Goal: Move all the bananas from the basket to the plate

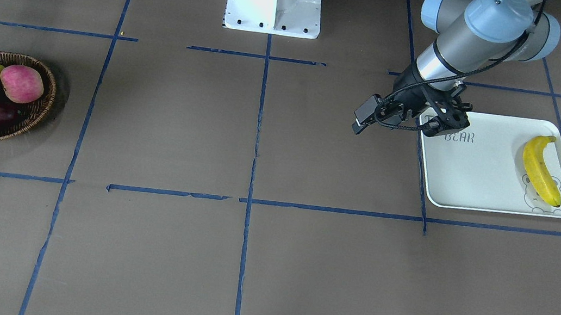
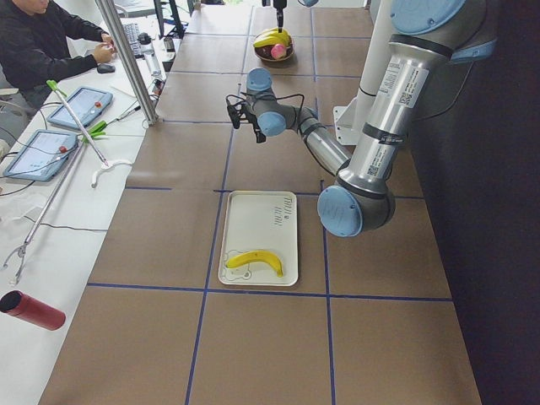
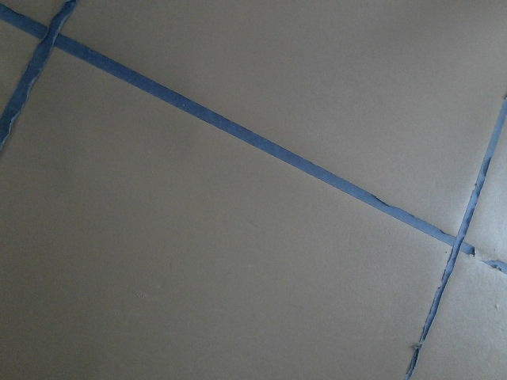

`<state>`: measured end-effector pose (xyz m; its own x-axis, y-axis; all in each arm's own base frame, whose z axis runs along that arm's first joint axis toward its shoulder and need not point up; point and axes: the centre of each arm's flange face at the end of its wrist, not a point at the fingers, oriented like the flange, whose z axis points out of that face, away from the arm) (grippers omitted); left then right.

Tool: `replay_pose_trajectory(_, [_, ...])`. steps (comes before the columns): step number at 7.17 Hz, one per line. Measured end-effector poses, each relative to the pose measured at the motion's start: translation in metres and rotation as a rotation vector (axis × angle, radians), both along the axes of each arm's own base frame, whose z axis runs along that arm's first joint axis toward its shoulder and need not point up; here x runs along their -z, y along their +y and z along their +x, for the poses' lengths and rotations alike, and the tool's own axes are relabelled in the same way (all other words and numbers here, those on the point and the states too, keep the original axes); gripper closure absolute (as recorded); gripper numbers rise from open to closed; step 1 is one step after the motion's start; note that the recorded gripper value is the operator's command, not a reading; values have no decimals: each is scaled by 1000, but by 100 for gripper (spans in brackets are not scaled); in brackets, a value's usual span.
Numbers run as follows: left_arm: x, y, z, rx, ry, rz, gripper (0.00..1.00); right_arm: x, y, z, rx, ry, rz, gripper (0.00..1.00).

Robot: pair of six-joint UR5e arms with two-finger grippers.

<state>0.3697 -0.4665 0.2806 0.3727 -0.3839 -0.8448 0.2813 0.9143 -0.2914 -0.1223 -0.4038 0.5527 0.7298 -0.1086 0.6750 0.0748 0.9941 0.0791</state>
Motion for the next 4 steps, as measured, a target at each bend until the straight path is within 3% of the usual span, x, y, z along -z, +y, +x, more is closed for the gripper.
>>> replay_pose_trajectory(3, [0,2,-2,0,1,1,0,-6,-10,-6,0,4,-7,34])
replay_pose_trajectory(4, [0,2,-2,-1,1,1,1,-8,-11,-7,-1,5,-10,38])
